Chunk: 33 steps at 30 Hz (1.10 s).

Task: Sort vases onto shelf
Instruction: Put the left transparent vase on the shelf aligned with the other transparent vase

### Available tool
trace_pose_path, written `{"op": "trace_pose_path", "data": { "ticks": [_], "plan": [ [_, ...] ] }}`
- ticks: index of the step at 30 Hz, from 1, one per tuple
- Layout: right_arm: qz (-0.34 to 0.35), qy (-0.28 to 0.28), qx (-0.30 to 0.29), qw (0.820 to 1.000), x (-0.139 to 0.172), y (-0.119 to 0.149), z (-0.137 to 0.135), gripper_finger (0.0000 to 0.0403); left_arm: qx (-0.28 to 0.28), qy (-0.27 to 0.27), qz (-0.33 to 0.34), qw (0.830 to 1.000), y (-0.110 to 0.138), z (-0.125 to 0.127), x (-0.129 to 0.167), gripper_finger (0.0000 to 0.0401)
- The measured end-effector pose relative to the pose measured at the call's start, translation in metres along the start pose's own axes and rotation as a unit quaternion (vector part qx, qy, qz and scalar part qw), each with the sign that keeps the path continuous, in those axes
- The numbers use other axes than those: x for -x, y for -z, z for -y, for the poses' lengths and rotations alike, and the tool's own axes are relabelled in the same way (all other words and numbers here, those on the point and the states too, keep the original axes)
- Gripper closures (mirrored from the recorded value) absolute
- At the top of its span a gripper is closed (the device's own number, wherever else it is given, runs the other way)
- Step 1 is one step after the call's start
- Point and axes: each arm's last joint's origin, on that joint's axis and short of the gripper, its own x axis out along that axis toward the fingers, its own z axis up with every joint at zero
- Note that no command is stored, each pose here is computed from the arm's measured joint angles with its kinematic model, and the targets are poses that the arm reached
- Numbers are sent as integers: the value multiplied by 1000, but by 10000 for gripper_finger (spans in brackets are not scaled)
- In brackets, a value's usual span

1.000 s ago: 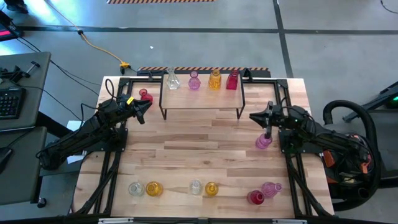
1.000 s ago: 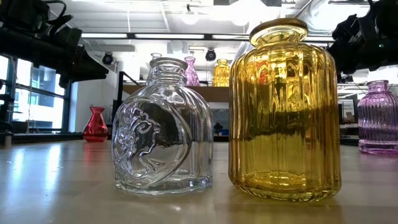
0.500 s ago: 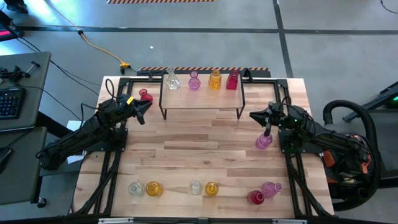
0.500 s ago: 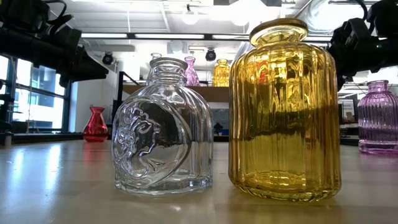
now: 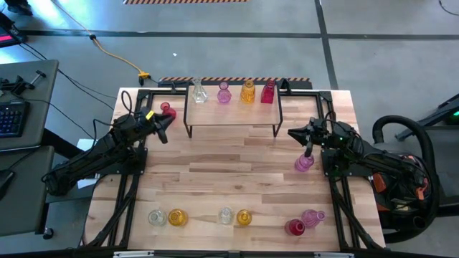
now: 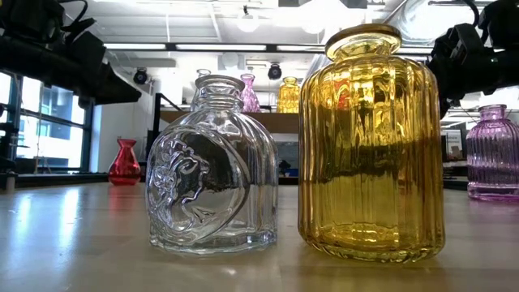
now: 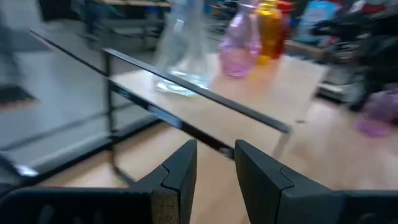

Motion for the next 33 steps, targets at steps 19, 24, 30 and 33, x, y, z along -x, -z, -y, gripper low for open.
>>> {"op": "trace_pose_path", "data": {
  "ticks": [19, 24, 30, 33],
  "plan": [
    [0, 0, 0, 1000, 0, 0, 0, 366, -5, 65, -73, 995, -99, 14, 23, 300],
    [0, 0, 0, 1000, 0, 0, 0, 366, -19, 66, -164, 984, -132, 18, 25, 300],
    [0, 0, 0, 1000, 0, 0, 0, 366, 11, 103, -297, 949, -155, 24, 31, 300],
    [0, 0, 0, 1000, 0, 0, 0, 366, 44, 112, -371, 921, -156, 28, 34, 300]
  ]
}}
